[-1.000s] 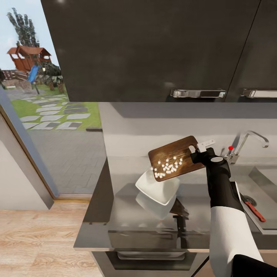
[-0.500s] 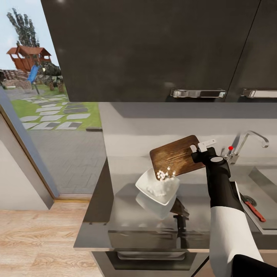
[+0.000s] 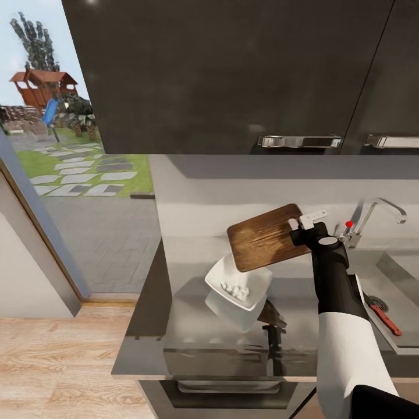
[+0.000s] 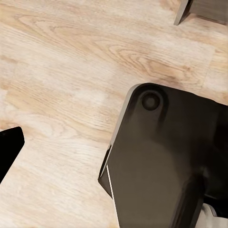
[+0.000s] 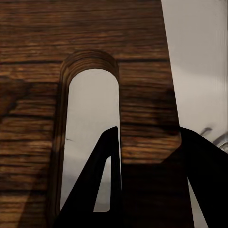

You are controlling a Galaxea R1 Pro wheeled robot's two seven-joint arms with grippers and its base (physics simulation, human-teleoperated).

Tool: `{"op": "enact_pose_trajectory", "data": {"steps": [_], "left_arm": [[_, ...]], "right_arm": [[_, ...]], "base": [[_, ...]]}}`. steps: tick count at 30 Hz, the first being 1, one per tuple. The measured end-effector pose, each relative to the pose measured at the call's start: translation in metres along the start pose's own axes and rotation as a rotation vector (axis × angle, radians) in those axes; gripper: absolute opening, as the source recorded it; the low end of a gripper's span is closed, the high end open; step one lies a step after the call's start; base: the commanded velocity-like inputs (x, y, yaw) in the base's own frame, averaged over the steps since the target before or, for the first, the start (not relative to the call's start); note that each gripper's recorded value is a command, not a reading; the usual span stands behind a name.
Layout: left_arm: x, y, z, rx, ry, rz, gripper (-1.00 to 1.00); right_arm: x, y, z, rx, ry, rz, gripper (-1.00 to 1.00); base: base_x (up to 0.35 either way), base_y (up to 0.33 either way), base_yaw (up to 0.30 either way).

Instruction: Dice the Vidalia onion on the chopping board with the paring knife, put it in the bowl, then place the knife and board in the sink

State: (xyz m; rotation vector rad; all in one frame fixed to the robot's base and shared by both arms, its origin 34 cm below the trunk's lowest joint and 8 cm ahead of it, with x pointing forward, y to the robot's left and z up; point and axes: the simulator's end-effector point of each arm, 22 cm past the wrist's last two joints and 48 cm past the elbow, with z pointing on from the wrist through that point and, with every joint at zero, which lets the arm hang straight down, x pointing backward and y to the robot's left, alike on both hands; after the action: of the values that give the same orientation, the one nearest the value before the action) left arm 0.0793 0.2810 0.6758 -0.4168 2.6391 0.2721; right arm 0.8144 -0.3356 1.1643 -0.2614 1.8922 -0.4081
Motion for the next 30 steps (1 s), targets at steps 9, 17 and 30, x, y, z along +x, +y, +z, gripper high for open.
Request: {"op": "enact_pose_trajectory", "data": {"steps": [9,17,30], "left_arm": [[0.000,0.000,0.000,0.000,0.000,0.000,1.00],[0.000,0.000,0.000,0.000,0.001,0.000,1.00],[0.001,-0.001,0.000,0.002,0.002,0.000,1.00]], "right_arm": [[-0.009,-0.004,-0.002,0.028,-0.020,-0.006,-1.00],[-0.002,-0.023,-0.004,-0.101,-0.080,0.233,-1.00],[0.039,-0.048,-0.010,-0.198,-0.061,0.391,-1.00]], "base": [[0.000,0.000,0.000],[-0.008,0.000,0.000],[-0.132,-0.050,0.000]]}}
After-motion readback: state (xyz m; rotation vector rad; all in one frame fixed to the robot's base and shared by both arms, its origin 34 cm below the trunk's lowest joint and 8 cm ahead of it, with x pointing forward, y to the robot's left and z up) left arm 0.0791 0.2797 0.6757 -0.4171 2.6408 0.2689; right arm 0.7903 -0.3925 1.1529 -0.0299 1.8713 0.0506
